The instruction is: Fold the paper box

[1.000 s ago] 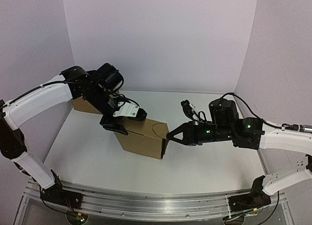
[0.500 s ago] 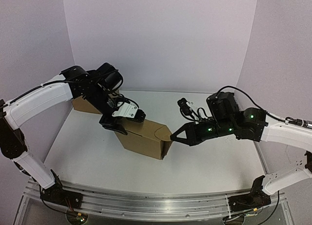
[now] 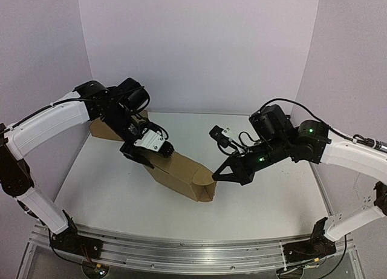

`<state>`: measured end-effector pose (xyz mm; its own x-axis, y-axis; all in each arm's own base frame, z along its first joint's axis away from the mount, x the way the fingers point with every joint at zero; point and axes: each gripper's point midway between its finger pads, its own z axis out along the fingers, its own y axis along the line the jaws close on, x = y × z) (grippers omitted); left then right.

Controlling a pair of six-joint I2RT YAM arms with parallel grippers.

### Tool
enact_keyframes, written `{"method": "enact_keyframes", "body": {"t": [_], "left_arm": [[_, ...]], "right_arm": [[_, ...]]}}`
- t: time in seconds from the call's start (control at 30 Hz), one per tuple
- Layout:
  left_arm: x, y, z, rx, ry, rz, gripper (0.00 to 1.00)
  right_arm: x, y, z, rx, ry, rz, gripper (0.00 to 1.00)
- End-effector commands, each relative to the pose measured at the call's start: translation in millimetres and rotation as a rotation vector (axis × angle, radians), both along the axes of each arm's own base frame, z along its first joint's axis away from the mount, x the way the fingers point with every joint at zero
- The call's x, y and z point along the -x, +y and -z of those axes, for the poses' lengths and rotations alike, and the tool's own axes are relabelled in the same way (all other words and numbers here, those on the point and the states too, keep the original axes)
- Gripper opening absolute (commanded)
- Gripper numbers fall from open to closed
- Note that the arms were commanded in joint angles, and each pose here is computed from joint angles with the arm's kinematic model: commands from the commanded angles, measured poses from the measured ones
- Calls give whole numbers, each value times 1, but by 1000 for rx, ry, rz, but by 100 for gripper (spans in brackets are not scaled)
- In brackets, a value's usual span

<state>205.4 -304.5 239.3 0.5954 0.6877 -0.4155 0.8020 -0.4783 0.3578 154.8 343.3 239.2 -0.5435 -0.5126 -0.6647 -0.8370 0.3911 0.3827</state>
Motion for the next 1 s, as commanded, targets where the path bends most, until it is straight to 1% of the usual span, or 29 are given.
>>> {"method": "enact_keyframes", "body": {"t": [0.0,0.1,0.2,0.37,0.43,0.5,0.6,0.67,0.8,0.97], "left_arm": [[27,19,9,-58,134,37,32],[25,20,11,-57,115,38,32],[23,17,9,-54,134,21,32],[22,18,12,-61,138,6,32],[21,17,11,-54,135,-10,32],[18,12,8,-38,146,-38,33],[17,8,6,-27,181,-76,33],[18,8,8,-32,197,-89,33],[18,6,9,-36,216,-106,32],[20,-1,7,-41,275,-136,31]], "right_arm": [[11,-32,33,192,14,-69,0],[9,-33,30,198,6,-73,0],[10,-28,31,195,30,-87,0],[7,-30,29,198,16,-71,0],[3,-27,25,188,25,-39,0],[-2,-22,21,170,80,40,0],[-6,-14,21,124,161,123,0],[-8,-8,19,77,189,161,0],[-17,1,13,-1,227,242,0],[-29,13,-5,-78,246,300,0]]}}
